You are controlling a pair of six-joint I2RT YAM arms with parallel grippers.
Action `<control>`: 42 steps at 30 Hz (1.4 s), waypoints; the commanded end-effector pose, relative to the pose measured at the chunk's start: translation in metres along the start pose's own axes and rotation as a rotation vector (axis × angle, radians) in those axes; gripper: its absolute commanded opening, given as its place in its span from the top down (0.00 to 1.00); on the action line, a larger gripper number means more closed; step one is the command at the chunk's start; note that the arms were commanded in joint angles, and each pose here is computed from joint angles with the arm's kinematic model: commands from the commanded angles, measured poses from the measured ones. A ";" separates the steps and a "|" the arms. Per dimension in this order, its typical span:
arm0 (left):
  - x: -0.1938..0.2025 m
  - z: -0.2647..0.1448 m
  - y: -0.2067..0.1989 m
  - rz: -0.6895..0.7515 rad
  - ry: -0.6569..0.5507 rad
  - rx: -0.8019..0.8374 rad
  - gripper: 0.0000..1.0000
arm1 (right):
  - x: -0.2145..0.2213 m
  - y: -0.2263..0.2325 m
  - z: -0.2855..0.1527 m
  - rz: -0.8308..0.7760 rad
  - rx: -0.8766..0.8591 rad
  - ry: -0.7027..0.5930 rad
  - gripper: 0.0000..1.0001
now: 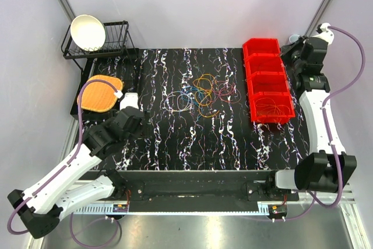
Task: Untangle the cables
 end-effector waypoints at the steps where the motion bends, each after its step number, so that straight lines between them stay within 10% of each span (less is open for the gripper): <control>1: -0.009 -0.004 0.000 -0.024 -0.067 0.011 0.01 | 0.019 0.005 0.012 0.059 -0.057 0.083 1.00; 24: -0.009 -0.003 0.002 -0.023 -0.068 0.002 0.01 | 0.060 0.045 0.040 0.365 -0.467 0.234 1.00; 42: -0.008 -0.002 0.001 -0.019 -0.064 0.003 0.01 | 0.080 -0.054 0.081 0.534 -0.716 0.164 1.00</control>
Point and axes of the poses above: each gripper's point midway between its finger pads, its own z axis out along the fingers, its own y axis along the line the jaws close on, x = y × z, the point moved 6 cm from there along -z, back along the fingers, and after that the axes turned 11 degrees about -z, right-handed, at the moved point
